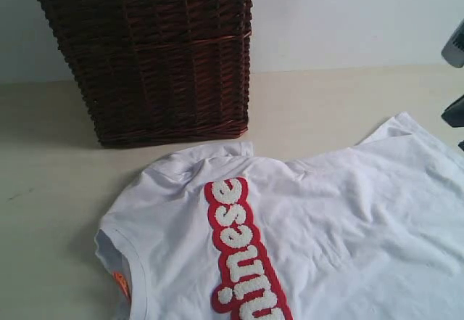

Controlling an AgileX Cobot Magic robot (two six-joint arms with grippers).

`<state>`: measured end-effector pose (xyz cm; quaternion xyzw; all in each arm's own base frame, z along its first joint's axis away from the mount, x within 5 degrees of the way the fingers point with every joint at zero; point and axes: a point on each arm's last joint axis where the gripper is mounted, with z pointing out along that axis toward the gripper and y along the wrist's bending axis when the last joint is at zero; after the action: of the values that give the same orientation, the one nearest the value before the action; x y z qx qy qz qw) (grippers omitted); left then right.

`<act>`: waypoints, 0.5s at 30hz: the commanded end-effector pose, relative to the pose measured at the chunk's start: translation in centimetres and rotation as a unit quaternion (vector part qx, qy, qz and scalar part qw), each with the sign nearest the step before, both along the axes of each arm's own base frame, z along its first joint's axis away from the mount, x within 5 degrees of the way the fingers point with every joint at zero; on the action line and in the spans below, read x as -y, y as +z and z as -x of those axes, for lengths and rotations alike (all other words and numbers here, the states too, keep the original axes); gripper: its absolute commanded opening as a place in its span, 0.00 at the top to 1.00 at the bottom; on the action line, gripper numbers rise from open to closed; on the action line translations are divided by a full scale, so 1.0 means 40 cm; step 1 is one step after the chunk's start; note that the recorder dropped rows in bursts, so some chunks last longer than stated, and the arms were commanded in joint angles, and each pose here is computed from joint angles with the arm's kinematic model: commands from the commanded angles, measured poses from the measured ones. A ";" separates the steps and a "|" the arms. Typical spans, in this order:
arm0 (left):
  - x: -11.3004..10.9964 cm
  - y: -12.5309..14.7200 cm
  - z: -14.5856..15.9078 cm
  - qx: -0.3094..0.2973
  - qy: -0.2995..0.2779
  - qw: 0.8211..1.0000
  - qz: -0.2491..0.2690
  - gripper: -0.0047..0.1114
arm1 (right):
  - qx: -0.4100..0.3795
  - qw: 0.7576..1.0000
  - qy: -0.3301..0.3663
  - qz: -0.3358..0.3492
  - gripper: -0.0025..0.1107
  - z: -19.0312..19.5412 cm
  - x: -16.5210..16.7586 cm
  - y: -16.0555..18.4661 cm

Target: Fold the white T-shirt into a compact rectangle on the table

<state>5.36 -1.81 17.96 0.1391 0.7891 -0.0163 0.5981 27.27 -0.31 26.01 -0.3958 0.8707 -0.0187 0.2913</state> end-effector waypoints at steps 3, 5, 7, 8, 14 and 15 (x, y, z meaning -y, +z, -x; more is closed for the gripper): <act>0.000 0.004 0.001 0.004 0.002 1.000 0.003 0.96 | -0.088 0.992 0.090 0.019 0.98 -0.149 0.017 -0.093; 0.000 0.004 0.001 0.004 0.002 1.000 0.003 0.96 | -0.135 0.981 0.140 0.012 0.98 -0.182 0.014 -0.134; 0.000 0.004 0.001 0.004 0.002 1.000 0.003 0.96 | -0.166 0.971 0.172 0.005 0.98 -0.209 0.014 -0.168; 0.000 0.004 0.001 0.004 0.002 1.000 0.003 0.96 | -0.171 0.969 0.177 0.004 0.98 -0.226 0.015 -0.182; 0.000 0.004 0.001 0.004 0.002 1.000 0.003 0.96 | -0.076 0.994 0.077 0.010 0.98 -0.349 0.038 -0.237; 0.000 0.004 0.001 0.004 0.002 1.000 0.003 0.96 | -0.065 0.997 0.035 0.000 0.98 -0.366 0.043 -0.245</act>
<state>5.34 -1.83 17.91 0.1399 0.7907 -0.0172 0.5957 39.88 -1.31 16.80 -0.5012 0.8432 0.0482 0.1881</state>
